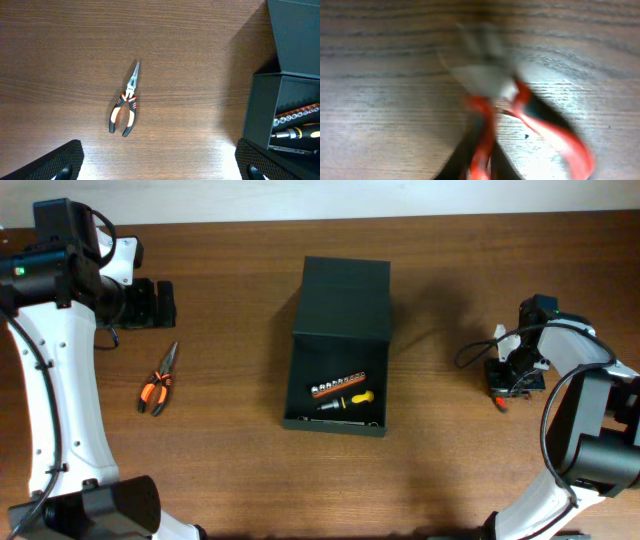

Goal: Pack container
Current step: 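Lower right gripper onto the red-black diagonal cutters and grasp, then carry cutters with right gripper into the box and release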

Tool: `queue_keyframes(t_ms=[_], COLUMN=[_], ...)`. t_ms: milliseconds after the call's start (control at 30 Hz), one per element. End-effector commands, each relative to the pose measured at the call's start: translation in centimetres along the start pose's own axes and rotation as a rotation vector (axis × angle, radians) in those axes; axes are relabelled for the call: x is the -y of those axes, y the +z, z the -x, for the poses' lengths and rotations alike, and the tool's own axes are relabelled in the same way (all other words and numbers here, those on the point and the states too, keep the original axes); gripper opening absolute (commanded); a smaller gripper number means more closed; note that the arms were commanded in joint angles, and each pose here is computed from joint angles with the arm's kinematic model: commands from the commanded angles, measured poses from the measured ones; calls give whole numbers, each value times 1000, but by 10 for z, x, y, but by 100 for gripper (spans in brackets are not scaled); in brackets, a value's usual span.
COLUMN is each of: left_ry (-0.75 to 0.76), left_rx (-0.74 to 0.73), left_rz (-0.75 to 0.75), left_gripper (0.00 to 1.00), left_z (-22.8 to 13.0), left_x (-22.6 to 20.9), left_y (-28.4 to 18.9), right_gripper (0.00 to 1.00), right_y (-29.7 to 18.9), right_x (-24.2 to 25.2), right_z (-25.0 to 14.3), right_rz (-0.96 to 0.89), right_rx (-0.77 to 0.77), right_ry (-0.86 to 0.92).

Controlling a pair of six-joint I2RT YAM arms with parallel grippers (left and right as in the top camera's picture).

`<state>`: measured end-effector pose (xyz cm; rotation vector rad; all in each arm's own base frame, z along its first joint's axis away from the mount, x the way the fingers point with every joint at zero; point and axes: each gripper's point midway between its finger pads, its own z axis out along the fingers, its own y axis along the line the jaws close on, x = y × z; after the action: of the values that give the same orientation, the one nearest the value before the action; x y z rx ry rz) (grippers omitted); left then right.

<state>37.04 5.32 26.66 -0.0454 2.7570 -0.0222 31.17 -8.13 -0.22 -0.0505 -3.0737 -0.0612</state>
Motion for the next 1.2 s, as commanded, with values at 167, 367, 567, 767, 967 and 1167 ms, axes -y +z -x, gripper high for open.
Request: queue_keyframes(t_ms=[167, 367, 567, 767, 967, 1167], left_ry=[0, 0, 1, 1, 10, 24], left_rx=[18, 24, 26, 30, 30, 29], left_rz=[-12, -12, -11, -11, -11, -11], left_gripper=[99, 99, 99, 99, 99, 99], left_z=[1, 3, 3, 4, 4, 4], left_x=[3, 3, 3, 3, 3, 3], left_y=[-6, -6, -6, -6, -6, -6], right_gripper=[4, 4, 4, 4, 4, 4], right_y=[-8, -76, -187, -251, -229, -172], right_x=[-9, -19, -75, -182, -282, -322], right_z=[8, 39, 71, 51, 9, -8], right_rz=[58, 55, 44, 19, 18, 25], right_rx=[28, 107, 271, 361, 298, 185], right_ry=[8, -41, -300, -818, -1214, -1325])
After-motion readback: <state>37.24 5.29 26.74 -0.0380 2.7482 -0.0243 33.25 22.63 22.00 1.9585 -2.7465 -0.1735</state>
